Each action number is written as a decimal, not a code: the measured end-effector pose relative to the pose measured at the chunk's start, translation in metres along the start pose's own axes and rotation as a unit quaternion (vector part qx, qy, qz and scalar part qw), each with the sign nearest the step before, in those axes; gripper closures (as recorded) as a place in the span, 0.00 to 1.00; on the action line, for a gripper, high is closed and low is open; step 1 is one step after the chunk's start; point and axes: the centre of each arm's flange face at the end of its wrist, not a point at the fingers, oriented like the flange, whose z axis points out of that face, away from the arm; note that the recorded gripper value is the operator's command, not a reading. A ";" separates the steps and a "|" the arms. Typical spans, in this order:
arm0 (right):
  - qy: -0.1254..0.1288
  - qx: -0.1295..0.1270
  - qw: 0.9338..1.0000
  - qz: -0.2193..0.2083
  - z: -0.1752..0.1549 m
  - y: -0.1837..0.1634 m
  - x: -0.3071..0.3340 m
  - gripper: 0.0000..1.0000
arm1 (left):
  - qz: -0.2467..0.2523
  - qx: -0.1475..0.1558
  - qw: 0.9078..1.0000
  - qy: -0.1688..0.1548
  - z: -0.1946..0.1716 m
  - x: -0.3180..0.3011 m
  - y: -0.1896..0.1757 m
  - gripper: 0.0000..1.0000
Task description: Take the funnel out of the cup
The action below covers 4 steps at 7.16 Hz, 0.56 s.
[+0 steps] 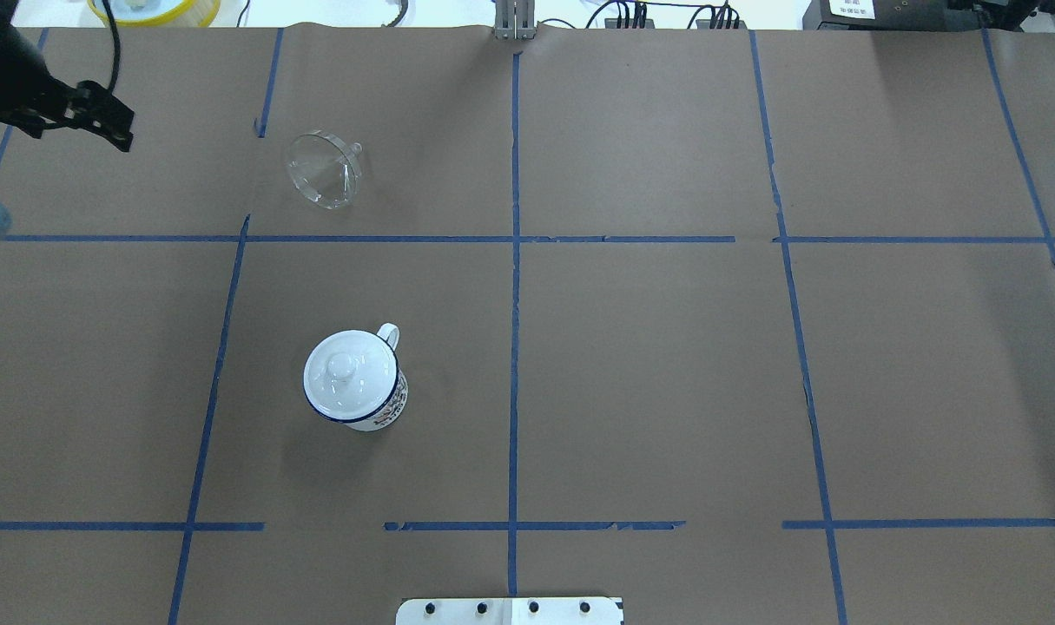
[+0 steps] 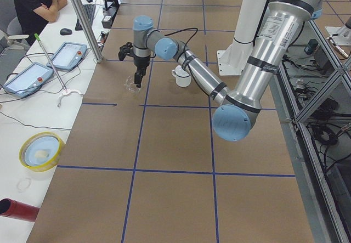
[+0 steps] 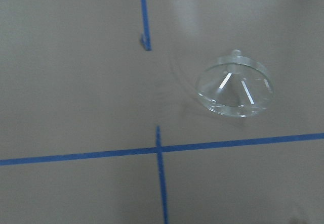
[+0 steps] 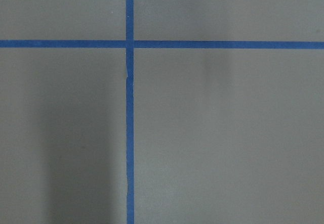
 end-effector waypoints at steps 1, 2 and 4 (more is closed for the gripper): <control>0.000 0.000 1.000 0.000 0.000 0.000 0.000 0.00 | 0.022 -0.010 1.000 -0.020 0.005 -0.074 -0.005 0.00; 0.000 0.000 1.000 0.000 0.000 0.000 0.000 0.00 | 0.033 -0.027 0.999 -0.022 0.010 -0.143 0.000 0.00; 0.000 0.000 1.000 0.000 0.000 0.000 0.000 0.00 | 0.029 -0.049 0.998 -0.006 0.027 -0.250 0.041 0.00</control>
